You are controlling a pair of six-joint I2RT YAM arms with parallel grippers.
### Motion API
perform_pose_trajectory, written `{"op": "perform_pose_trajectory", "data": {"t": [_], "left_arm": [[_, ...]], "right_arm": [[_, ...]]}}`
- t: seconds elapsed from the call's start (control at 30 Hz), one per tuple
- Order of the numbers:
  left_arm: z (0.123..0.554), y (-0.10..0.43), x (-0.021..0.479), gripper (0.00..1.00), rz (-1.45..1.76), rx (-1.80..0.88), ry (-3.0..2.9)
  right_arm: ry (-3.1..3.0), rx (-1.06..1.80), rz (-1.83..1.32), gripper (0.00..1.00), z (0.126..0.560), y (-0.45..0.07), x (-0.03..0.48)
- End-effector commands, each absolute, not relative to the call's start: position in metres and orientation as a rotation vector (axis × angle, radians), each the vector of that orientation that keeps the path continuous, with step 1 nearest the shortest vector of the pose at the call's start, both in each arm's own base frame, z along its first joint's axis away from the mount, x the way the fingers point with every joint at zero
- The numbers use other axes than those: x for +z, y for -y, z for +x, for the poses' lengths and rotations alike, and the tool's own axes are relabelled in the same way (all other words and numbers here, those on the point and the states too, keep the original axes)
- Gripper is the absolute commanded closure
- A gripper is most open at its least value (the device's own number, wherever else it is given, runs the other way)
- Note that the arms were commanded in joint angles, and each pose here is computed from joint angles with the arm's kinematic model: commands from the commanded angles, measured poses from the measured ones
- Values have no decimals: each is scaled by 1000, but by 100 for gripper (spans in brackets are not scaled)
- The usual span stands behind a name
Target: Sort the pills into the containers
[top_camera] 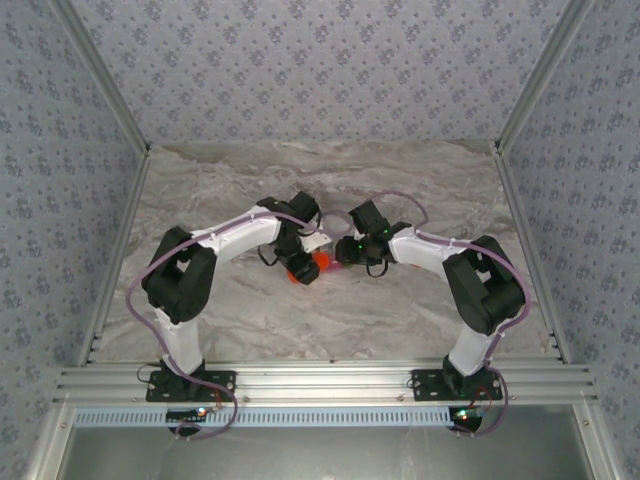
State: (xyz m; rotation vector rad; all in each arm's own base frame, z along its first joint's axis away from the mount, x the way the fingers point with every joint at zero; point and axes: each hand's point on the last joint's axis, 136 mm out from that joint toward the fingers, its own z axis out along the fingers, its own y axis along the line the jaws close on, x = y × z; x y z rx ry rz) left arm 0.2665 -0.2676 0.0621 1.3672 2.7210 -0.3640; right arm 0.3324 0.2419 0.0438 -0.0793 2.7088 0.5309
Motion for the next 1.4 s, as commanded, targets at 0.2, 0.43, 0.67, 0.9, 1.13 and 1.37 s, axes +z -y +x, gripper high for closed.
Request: {"op": "perform_pose_trajectory", "data": {"t": [0.2,0.43,0.67,0.9,1.13,1.37], "left_arm": [[267,270,65,100,1391,-340,-2738],[269,272,63,100,1393,-336,-2745],[269,272,62,100,1397,-336,-2749],[270,269,64,100,1402,-302,-2750],[271,266,72,100,1415,-260,-2740],[270,269,73,100,1430,-258,-2738]], "right_arm": [[-2720,554,-74,51,325,-243,45],[-2723,552,-69,51,324,-242,42],[-2724,559,-65,50,323,-243,41],[-2728,566,-63,50,323,-244,40],[-2731,561,-64,50,322,-244,39],[-2730,561,-58,50,323,-243,39]]}}
